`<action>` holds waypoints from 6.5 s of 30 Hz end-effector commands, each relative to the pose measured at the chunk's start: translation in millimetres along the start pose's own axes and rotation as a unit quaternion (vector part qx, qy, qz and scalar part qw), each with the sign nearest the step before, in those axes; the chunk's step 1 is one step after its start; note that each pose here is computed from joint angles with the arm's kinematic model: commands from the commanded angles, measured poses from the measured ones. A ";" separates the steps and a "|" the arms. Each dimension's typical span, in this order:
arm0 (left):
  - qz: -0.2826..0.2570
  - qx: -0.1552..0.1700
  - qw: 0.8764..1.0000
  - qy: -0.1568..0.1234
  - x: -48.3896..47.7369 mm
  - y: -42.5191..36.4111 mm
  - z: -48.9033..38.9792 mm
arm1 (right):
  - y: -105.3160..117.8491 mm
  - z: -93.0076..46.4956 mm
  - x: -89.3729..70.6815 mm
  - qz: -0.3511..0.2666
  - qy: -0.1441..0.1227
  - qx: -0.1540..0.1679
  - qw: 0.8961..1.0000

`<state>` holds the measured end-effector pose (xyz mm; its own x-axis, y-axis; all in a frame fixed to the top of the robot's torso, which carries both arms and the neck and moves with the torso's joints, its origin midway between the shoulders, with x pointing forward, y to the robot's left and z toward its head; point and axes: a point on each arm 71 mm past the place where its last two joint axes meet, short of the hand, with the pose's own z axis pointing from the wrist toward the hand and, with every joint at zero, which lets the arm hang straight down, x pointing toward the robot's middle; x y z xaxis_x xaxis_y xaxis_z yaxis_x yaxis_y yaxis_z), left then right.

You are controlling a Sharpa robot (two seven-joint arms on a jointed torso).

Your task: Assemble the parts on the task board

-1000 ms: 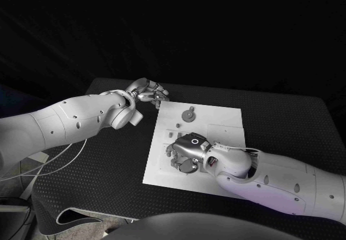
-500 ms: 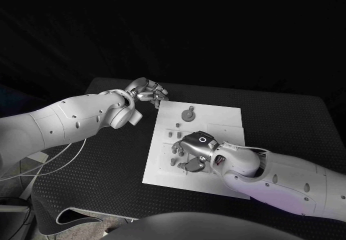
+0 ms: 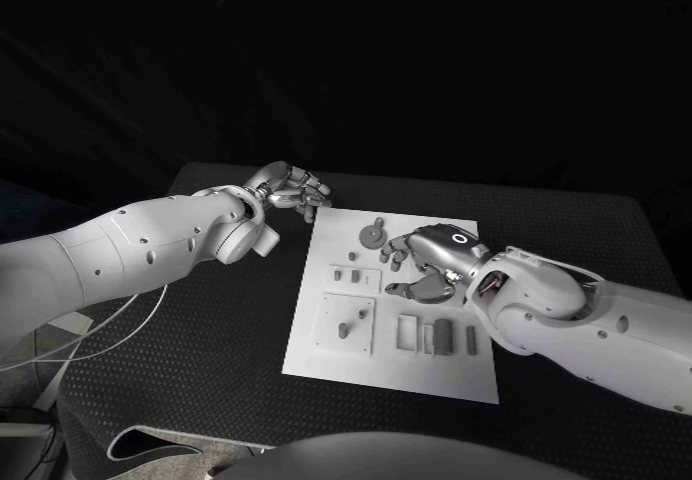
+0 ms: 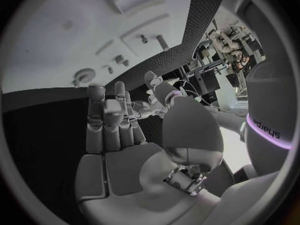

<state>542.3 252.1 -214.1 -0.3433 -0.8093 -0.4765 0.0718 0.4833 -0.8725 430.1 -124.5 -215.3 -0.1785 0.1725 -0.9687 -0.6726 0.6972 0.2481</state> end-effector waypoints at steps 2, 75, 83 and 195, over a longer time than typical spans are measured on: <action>0.000 0.003 1.000 0.002 -0.2 -0.8 0.7 | -27.7 -9.1 -2.5 0.098 0.029 0.079 0.992; 0.000 0.001 1.000 0.002 -0.4 0.5 1.4 | -70.7 -65.3 44.1 0.165 0.324 0.296 0.884; 0.000 0.001 1.000 0.002 -0.9 0.8 0.8 | -71.6 -62.0 55.4 0.154 0.335 0.299 0.880; -0.002 -0.006 1.000 0.008 -2.4 3.0 -0.7 | -43.9 -27.9 57.2 0.255 0.321 0.289 0.865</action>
<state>543.1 257.9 -216.1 -0.3444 -0.8081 -0.4779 0.0540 0.4911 -0.8694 429.2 -164.6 -281.0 -0.8360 0.2877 -0.4672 0.0696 0.9002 0.4299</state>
